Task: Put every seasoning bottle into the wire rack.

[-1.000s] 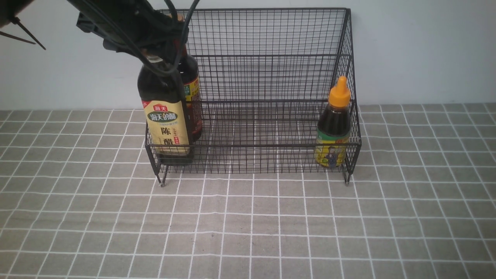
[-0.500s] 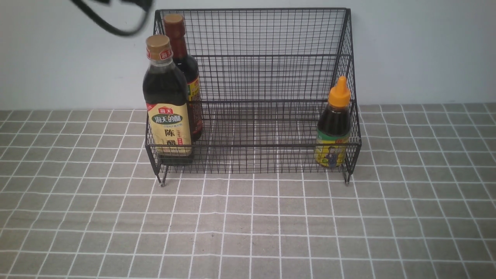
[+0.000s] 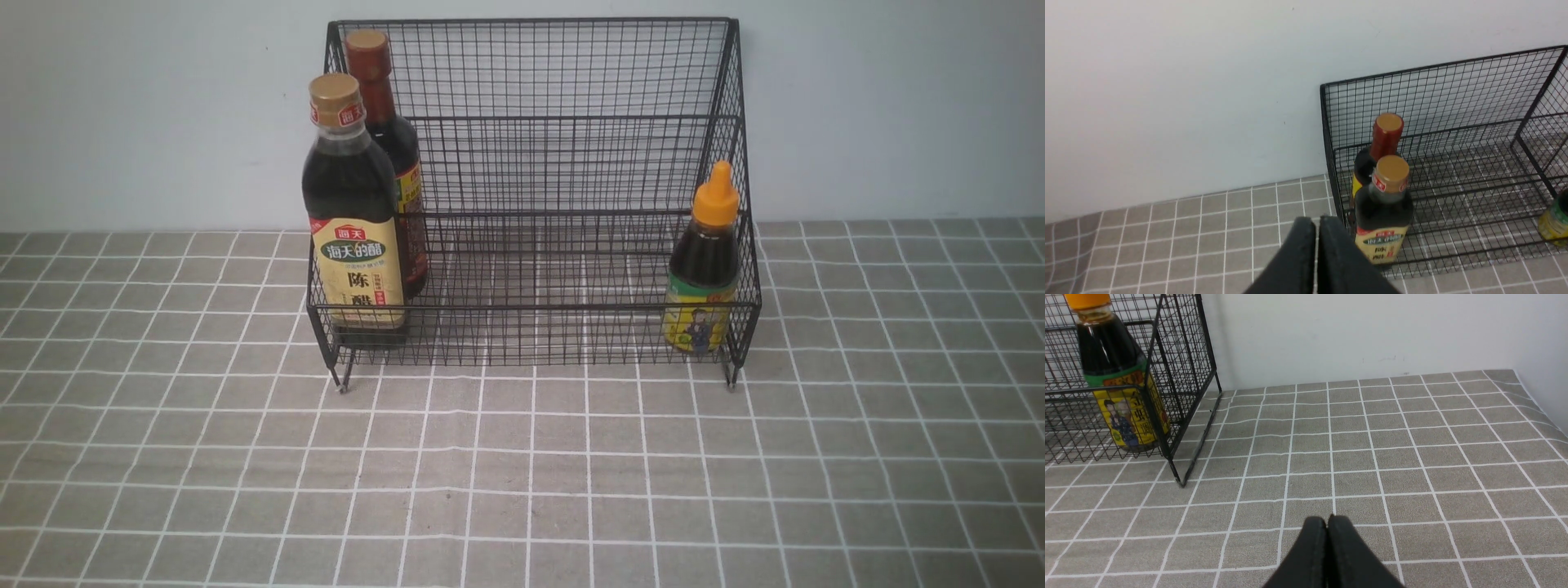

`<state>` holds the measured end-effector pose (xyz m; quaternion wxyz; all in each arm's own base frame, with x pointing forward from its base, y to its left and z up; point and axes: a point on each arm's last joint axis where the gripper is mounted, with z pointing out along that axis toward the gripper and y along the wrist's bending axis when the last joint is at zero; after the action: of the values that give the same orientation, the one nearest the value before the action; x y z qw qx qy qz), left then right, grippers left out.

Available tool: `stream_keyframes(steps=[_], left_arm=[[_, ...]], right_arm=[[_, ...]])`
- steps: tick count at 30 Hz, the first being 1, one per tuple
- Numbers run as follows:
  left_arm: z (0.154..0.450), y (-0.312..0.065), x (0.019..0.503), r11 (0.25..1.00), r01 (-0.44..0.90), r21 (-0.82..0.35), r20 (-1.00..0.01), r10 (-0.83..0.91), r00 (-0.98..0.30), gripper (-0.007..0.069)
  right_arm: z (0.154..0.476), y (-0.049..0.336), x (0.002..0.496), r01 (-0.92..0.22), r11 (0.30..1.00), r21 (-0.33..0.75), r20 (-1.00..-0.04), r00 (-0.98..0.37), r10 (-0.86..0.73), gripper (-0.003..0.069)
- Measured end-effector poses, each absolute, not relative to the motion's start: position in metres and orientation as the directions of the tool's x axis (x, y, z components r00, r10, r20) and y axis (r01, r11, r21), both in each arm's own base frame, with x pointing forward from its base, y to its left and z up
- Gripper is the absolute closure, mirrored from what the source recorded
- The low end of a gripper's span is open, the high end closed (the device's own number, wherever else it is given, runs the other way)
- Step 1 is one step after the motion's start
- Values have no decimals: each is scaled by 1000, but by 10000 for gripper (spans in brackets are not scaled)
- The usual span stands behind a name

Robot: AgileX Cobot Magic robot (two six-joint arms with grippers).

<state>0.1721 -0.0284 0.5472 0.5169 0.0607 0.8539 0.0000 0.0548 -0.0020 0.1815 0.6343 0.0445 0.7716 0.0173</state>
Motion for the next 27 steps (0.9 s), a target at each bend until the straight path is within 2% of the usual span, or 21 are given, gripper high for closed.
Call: stream_keyframes(steps=[4, 6, 9, 10, 12, 17, 27], left_arm=[[525, -18, 127, 996, 91, 26, -887, 65, -458, 632], [517, -16, 118, 996, 92, 20, -890, 59, -452, 632], [487, -11, 91, 995, 103, 6, -902, 50, -429, 632], [485, -10, 90, 995, 103, 6, -901, 50, -430, 632], [463, -8, 79, 994, 105, 9, -886, 57, -459, 632], [431, -4, 65, 995, 102, 17, -844, 69, -533, 632], [424, -3, 60, 995, 103, 19, -840, 72, -538, 632]], right_arm=[[182, -2, 55, 47, 995, 83, -977, -191, 91, 671], [182, -2, 55, 47, 995, 83, -977, -191, 91, 671], [182, -2, 55, 47, 995, 83, -977, -191, 91, 671], [182, -2, 55, 47, 995, 83, -977, -191, 91, 671], [182, -2, 55, 47, 995, 83, -977, -191, 91, 671], [182, -2, 55, 47, 995, 83, -977, -191, 91, 671], [182, -2, 55, 46, 996, 79, -978, -191, 87, 671]])
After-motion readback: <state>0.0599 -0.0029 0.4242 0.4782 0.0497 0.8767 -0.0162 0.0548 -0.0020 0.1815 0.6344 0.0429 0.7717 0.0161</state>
